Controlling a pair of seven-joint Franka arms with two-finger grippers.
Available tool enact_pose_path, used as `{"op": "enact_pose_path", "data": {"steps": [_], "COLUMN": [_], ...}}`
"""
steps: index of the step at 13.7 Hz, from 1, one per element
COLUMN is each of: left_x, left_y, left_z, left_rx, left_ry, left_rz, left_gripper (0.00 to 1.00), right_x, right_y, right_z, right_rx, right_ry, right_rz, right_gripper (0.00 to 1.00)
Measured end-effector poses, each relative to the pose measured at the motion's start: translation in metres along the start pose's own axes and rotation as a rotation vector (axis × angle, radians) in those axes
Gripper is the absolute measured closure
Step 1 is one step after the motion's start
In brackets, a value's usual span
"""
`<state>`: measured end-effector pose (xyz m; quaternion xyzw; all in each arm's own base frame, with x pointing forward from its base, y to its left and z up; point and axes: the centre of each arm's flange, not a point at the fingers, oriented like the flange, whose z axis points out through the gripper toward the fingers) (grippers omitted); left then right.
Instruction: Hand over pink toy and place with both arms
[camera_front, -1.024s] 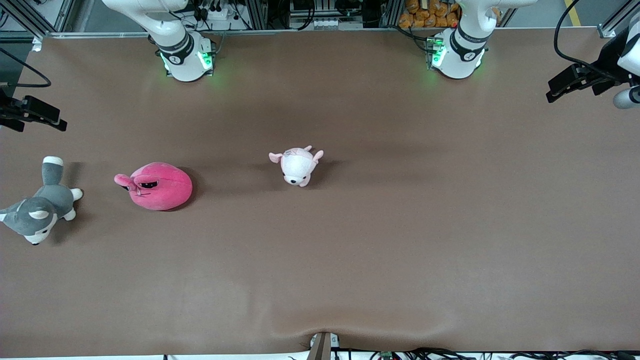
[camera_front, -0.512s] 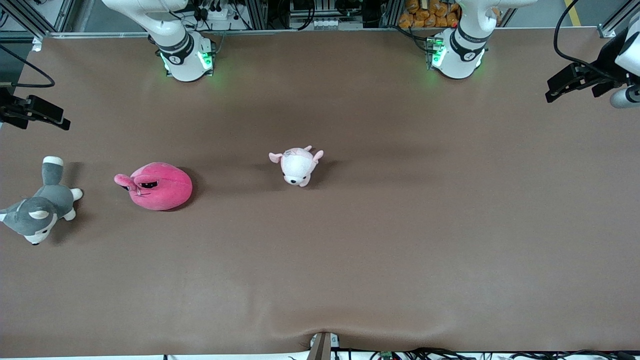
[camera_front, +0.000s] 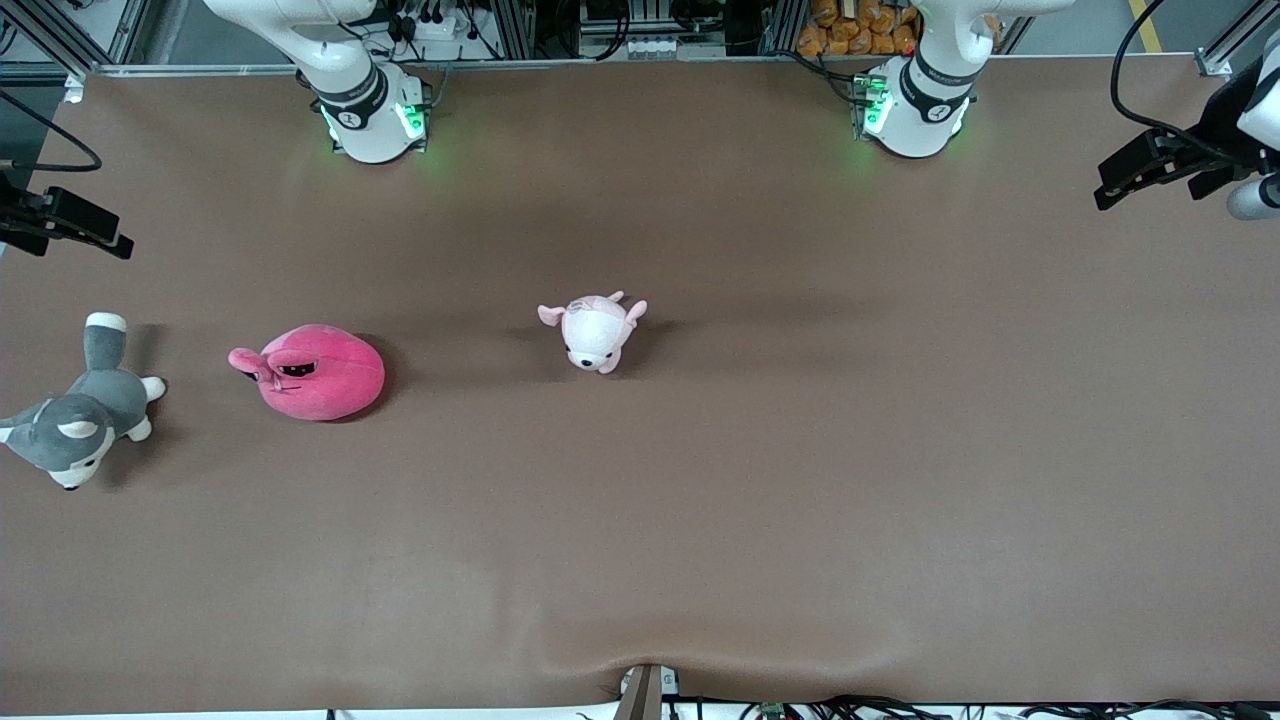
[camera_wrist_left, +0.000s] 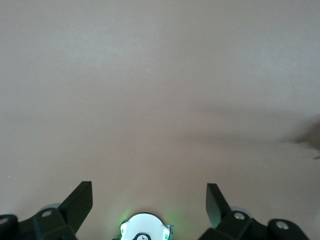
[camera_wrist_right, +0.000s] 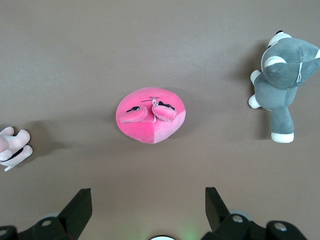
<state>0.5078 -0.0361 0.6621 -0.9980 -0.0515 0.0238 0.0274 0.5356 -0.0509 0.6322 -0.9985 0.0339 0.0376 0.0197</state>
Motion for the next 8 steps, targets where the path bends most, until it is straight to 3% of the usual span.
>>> {"op": "enact_pose_path", "data": {"steps": [8], "left_x": [0.0015], "left_y": [0.0013], "left_z": [0.0005], "left_rx": [0.0], "left_ry": [-0.001], "left_rz": [0.009], "left_gripper": [0.0], "right_x": [0.0002], "right_y": [-0.002], "right_z": [0.0011], "right_rx": [0.0], "right_ry": [-0.003], "right_rz": [-0.004], "right_gripper": [0.0]}}
